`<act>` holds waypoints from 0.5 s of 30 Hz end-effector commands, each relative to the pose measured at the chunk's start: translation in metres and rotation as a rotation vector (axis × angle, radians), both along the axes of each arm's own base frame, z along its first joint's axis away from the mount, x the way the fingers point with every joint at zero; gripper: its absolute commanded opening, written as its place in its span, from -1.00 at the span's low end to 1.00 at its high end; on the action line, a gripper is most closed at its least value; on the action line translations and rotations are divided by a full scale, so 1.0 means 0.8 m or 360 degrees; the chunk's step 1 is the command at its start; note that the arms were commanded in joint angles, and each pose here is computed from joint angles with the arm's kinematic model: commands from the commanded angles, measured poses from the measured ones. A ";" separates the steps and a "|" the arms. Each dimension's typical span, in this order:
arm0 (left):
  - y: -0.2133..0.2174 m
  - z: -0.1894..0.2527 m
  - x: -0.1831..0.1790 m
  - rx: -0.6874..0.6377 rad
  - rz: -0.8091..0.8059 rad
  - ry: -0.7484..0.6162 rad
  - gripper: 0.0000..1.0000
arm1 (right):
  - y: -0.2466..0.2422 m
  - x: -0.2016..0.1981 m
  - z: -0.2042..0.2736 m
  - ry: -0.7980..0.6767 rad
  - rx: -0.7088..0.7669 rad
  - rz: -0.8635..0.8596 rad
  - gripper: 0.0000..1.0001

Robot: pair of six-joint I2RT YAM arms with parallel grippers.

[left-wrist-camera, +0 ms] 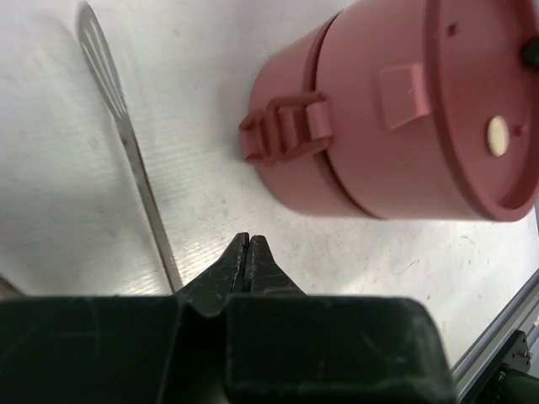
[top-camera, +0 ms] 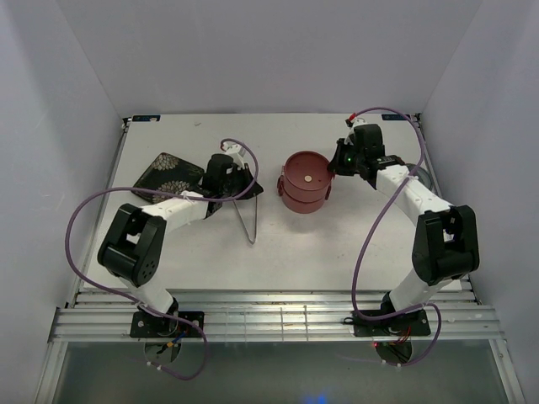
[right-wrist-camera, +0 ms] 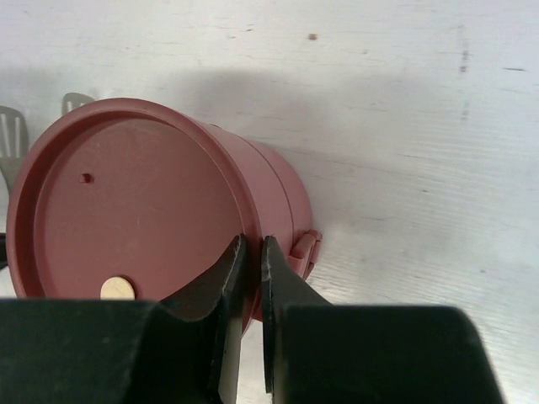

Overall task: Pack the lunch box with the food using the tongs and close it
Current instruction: Close the fastener on the packing box.

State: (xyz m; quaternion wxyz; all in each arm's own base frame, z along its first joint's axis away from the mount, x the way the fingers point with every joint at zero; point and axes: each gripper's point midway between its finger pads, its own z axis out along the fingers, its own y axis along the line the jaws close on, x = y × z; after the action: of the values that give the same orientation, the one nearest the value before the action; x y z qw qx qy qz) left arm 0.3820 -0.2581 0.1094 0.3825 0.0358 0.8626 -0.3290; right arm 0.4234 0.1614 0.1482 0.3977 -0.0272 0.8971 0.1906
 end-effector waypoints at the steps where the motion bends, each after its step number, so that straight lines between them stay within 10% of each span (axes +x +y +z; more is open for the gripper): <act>1: -0.015 0.004 0.010 -0.0049 0.0020 -0.0007 -1.00 | -0.020 -0.025 -0.024 0.0117 -0.0116 0.0058 -0.84; 11: -0.018 0.003 0.020 -0.0074 0.0051 -0.0022 -1.00 | -0.014 -0.026 -0.031 0.0112 -0.0217 0.0119 -0.83; 15: -0.026 0.007 0.029 -0.0098 0.0029 -0.0030 -1.00 | -0.019 -0.028 -0.024 0.0100 -0.0253 0.0116 -0.47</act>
State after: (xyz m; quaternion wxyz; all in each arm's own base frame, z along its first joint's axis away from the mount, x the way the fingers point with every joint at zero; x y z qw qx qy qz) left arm 0.3886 -0.2702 0.0921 0.3683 0.0168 0.8677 -0.3335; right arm 0.4235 0.1552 0.1483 0.4071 -0.0676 0.8962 0.1631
